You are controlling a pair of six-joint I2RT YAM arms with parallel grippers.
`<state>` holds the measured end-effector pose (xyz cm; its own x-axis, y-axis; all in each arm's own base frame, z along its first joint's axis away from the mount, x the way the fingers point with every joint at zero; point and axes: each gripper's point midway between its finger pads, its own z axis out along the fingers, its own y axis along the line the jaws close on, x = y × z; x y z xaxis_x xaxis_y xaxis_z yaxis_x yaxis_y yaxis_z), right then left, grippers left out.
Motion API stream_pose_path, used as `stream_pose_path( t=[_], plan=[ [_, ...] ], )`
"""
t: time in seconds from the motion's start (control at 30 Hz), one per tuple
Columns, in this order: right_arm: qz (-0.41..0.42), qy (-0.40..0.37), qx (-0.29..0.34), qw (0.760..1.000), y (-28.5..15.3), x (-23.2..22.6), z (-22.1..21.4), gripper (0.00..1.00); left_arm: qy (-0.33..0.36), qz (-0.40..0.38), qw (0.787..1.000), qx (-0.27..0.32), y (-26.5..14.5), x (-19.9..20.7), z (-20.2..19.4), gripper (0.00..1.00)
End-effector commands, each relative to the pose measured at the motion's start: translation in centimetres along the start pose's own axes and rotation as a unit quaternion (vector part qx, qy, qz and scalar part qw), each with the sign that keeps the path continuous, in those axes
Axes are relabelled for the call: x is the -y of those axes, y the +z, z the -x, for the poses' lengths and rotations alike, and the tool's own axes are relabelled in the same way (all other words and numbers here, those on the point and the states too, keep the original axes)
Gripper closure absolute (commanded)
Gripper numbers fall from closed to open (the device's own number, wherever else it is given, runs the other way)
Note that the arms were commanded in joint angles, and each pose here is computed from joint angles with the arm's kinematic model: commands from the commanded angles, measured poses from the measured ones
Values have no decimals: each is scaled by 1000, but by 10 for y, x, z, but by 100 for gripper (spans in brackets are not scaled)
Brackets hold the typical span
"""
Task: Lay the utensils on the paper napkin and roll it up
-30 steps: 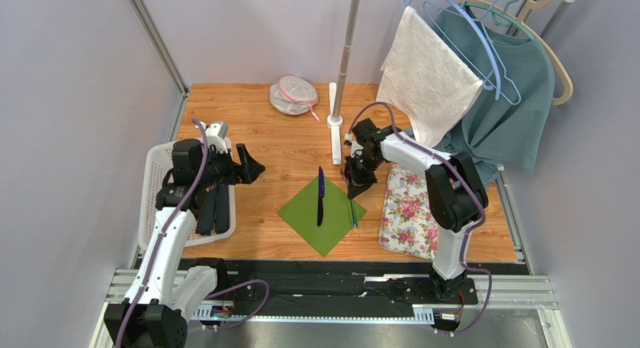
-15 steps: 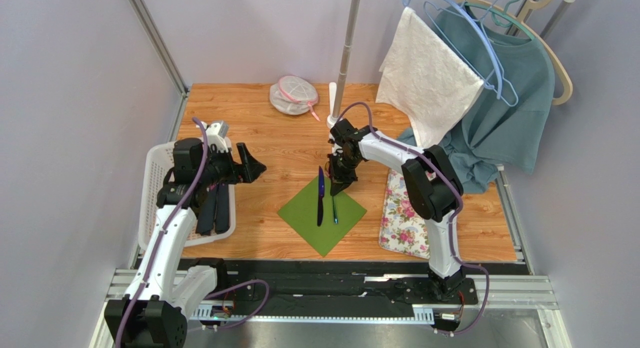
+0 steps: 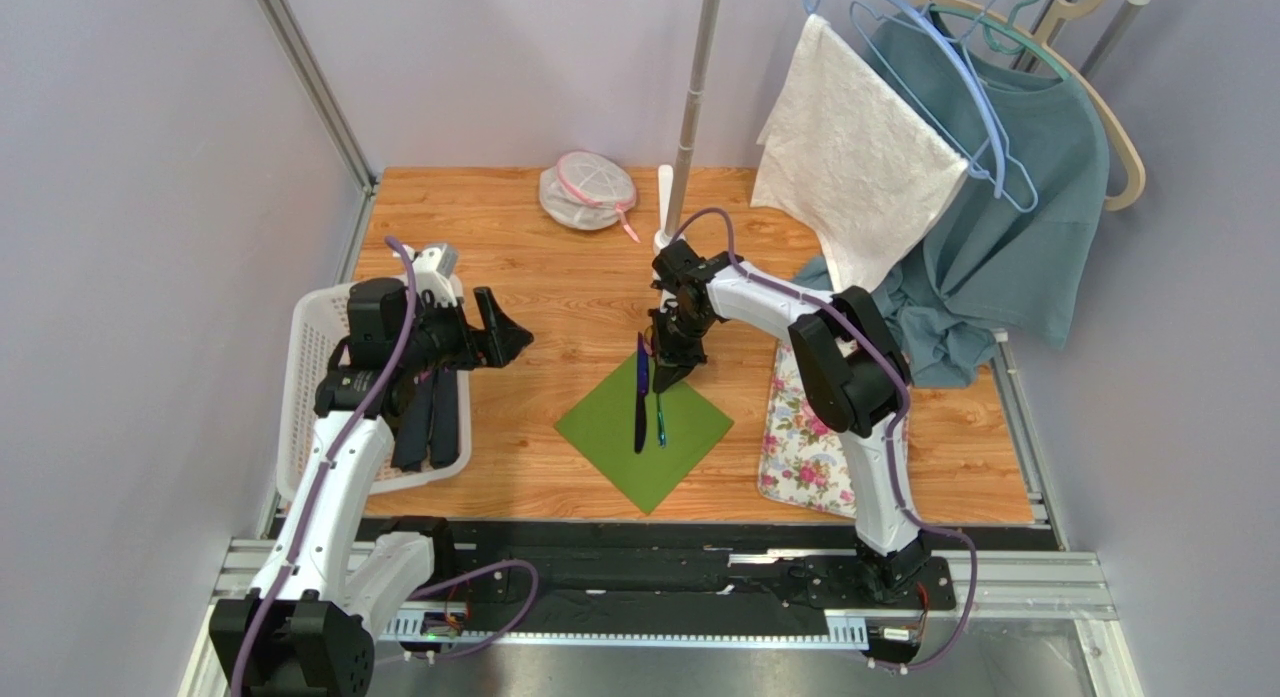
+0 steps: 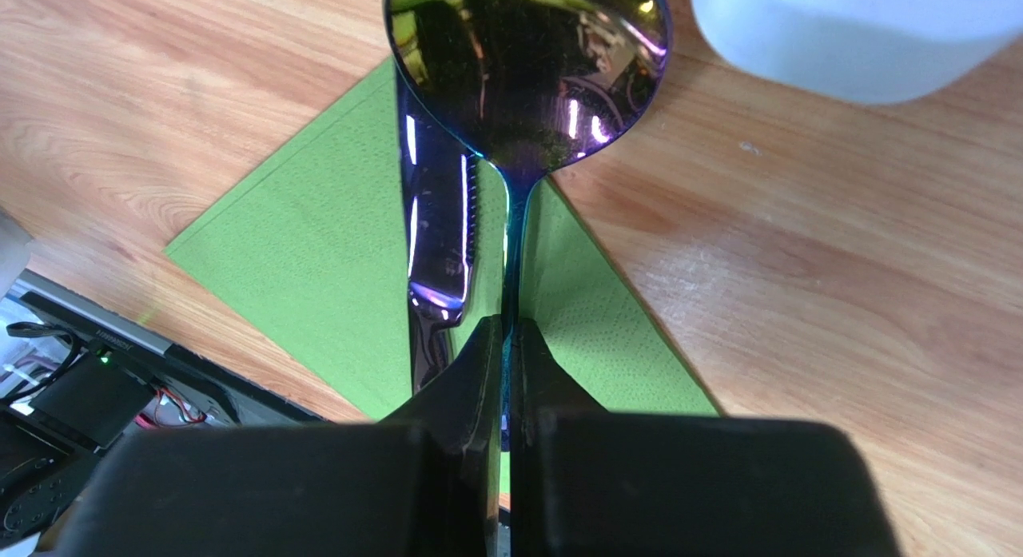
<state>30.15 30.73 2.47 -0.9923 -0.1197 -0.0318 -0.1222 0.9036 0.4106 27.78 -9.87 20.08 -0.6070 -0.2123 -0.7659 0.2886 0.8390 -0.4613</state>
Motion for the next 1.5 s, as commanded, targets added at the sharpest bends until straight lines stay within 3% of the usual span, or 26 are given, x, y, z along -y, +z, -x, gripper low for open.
stream_pose_path(
  t=[0.0, 0.23, 0.67, 0.87, 1.0, 1.1, 1.17, 1.27, 1.3, 1.37, 1.4, 1.47],
  plan=[
    [18, 5, 1, 1000, 1, -14, 6, 99, 5, -7, 1000, 17, -1, 3, 8, 2],
    [30, 11, -4, 999, 1, -20, 7, 88, 3, -7, 1000, 14, 0, 3, 7, 2],
    [43, -6, -9, 999, -6, -28, 5, 77, 14, -7, 1000, 17, -1, 3, 10, 1],
    [63, -53, 21, 996, -45, -48, 12, 70, 90, -19, 995, 24, -12, 11, 23, 1],
    [80, -88, 41, 992, -75, -56, 7, 60, 166, -83, 982, 18, -20, 33, 25, 1],
    [94, -102, 45, 989, -92, -51, -5, 50, 257, -133, 957, -11, -20, 48, 1, 1],
    [114, -110, 32, 987, -98, -44, -21, 43, 340, -163, 926, -26, -19, 63, -21, 1],
    [136, -113, 20, 984, -105, -31, -37, 29, 437, -219, 870, -62, -14, 88, -68, 1],
    [140, -115, 19, 983, -106, -22, -39, 20, 467, -263, 841, -78, -16, 106, -92, 1],
    [154, -119, 17, 981, -110, -15, -52, 9, 507, -288, 808, -85, -10, 119, -109, 4],
    [157, -128, 21, 979, -113, -10, -53, 2, 526, -321, 782, -95, -13, 135, -129, 6],
    [179, -133, 20, 975, -121, -10, -62, 0, 550, -331, 759, -110, -3, 144, -147, 15]
  ],
)
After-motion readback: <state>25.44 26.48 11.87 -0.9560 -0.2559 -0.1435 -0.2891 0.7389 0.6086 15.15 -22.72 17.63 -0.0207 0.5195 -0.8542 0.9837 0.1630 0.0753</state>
